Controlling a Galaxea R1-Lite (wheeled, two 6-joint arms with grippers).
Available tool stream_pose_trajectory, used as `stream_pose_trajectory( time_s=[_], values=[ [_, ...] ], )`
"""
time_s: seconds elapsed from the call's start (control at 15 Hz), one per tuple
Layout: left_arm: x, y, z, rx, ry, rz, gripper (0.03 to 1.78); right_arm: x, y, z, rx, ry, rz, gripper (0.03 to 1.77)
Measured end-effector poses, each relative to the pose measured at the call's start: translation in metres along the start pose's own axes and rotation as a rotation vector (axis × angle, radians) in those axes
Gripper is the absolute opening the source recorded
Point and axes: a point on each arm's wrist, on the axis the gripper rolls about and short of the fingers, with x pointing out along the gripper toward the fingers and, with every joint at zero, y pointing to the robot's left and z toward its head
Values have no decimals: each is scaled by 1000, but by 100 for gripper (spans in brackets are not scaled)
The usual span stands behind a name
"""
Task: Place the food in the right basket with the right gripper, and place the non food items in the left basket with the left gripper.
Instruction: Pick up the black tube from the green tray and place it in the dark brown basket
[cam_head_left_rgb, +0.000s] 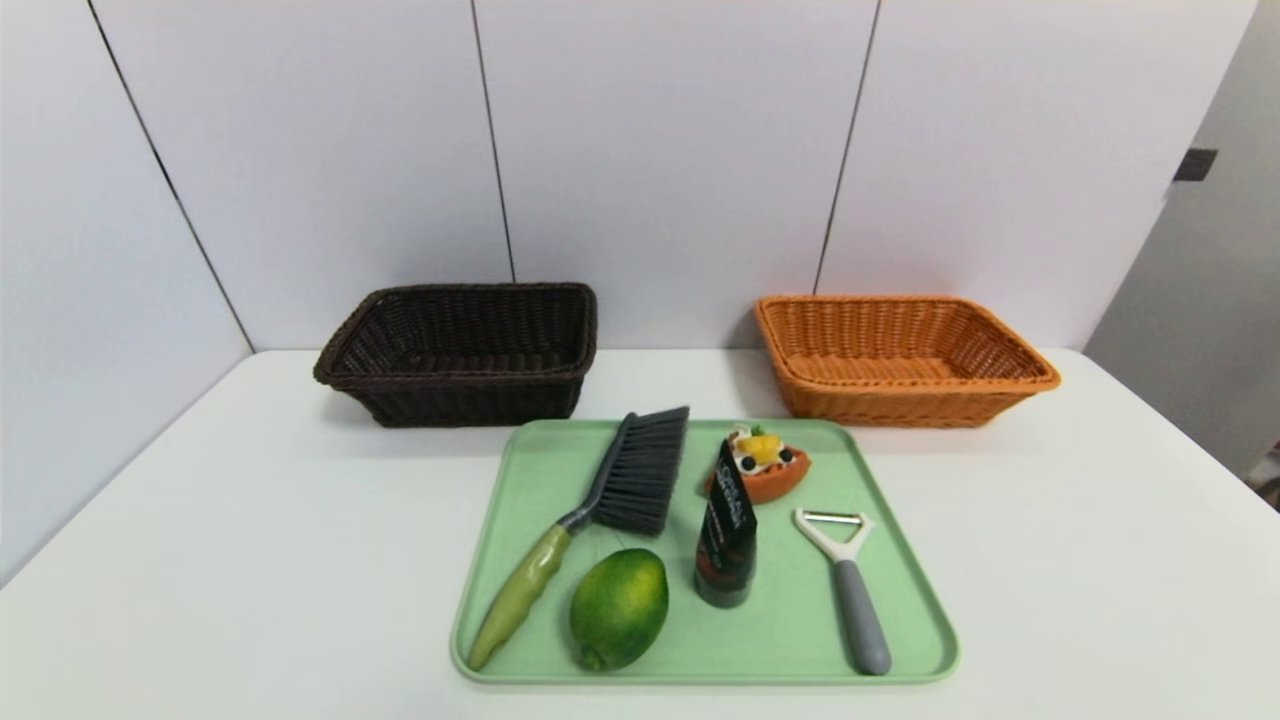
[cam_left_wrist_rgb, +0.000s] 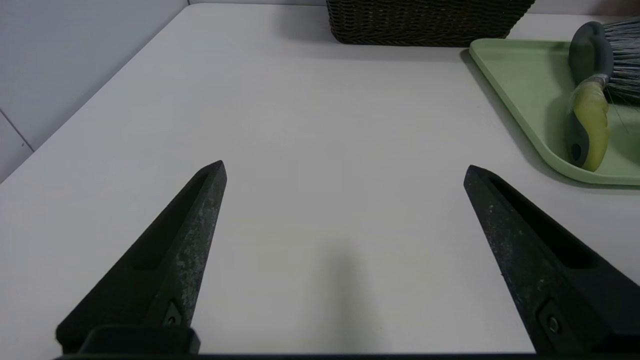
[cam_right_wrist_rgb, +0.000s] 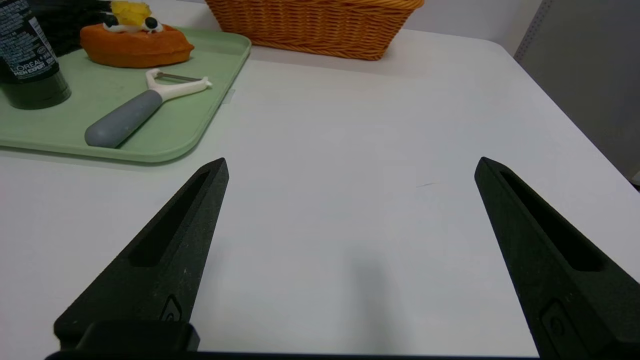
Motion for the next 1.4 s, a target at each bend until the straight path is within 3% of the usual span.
stream_pose_trajectory(
  time_s=[0.4, 0.67, 0.87, 1.13, 1.4],
  values=[
    [-2, 0, 4, 20, -3, -2, 169, -1, 0, 2, -1, -3, 8, 170],
    [-21, -3, 47, 22, -9, -25, 169, -6, -3, 32, 3, 16, 51, 170],
    [-32, -5, 86, 17, 92, -45, 169, 3, -7, 74, 33, 80, 69, 170],
    [-15, -9, 136, -22, 218, -88, 169, 33, -18, 158, 177, 150, 67, 170],
    [28, -13, 196, -98, 311, -102, 169, 81, -23, 229, 418, 334, 121, 170]
  ],
)
